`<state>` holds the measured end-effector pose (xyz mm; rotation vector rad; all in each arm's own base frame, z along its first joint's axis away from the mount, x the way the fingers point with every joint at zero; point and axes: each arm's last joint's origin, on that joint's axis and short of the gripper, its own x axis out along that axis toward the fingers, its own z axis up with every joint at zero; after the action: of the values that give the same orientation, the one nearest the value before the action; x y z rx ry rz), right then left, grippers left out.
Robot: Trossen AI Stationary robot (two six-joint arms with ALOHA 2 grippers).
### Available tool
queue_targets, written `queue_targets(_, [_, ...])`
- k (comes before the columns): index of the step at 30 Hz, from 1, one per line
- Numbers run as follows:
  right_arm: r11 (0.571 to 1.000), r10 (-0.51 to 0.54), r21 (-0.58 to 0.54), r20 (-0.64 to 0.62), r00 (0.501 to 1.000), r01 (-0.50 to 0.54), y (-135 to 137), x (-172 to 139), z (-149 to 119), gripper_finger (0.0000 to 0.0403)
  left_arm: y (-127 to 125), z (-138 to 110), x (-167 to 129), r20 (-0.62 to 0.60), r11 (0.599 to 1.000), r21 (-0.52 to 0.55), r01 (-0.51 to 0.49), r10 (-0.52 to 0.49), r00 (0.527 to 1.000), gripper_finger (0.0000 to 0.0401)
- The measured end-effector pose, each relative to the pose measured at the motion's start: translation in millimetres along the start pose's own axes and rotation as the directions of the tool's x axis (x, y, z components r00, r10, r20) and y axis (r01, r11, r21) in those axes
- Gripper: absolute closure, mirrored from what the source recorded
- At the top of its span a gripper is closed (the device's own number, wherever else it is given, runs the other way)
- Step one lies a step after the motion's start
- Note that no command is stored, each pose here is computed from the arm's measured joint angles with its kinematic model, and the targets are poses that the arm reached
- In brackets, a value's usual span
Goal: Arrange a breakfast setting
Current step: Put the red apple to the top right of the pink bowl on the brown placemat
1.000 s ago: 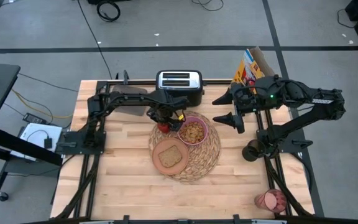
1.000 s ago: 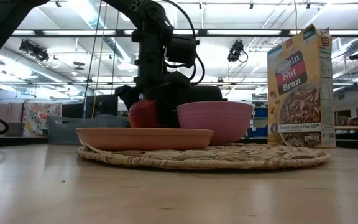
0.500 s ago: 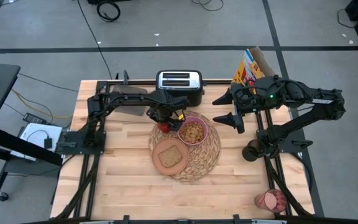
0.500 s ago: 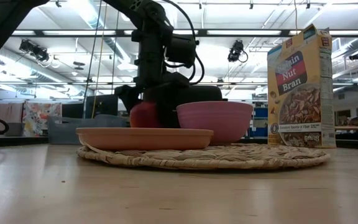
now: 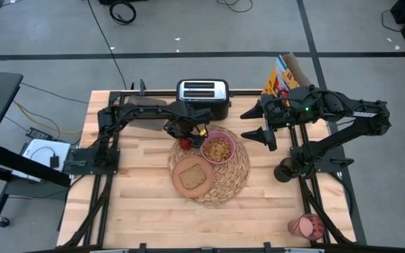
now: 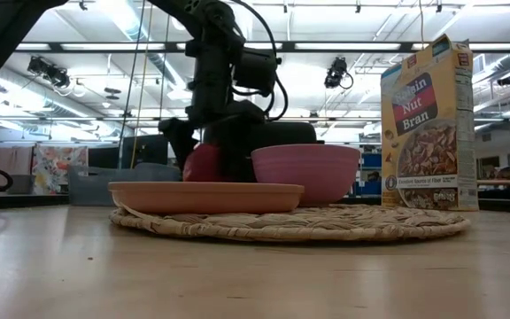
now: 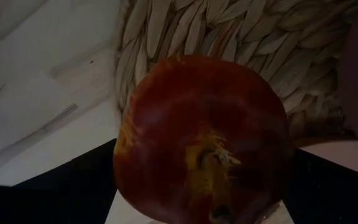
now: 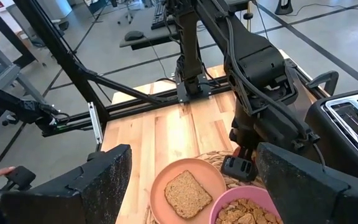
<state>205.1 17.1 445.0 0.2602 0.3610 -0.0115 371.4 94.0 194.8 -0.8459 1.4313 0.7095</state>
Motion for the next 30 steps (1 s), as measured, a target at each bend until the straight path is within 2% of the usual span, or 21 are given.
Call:
queue_targets(7, [1.0,0.001,0.005,0.0,1.0,-0.001,0,0,0,0.0057,-2,0,-4,0.041,1.0,0.03,0.009,-0.01,0.999,0.0019])
queue_targets(15, [1.0,0.0,0.03,-0.009,1.0,0.0,0,0,-1,0.0057,-9,1,-4,0.129,1.0,0.014,-0.002,0.0,0.992,0.0023])
queue_targets(23, [0.999,0.013,0.031,-0.019,1.0,-0.013,0,0,-1,0.0057,-20,-7,-3,0.25,0.995,-0.002,-0.095,0.093,0.964,0.0033])
queue_targets(30, [0.999,0.042,0.035,-0.037,0.998,-0.04,1,0,-3,0.0057,-25,-10,-2,0.287,0.994,-0.028,-0.102,0.106,0.952,0.0035])
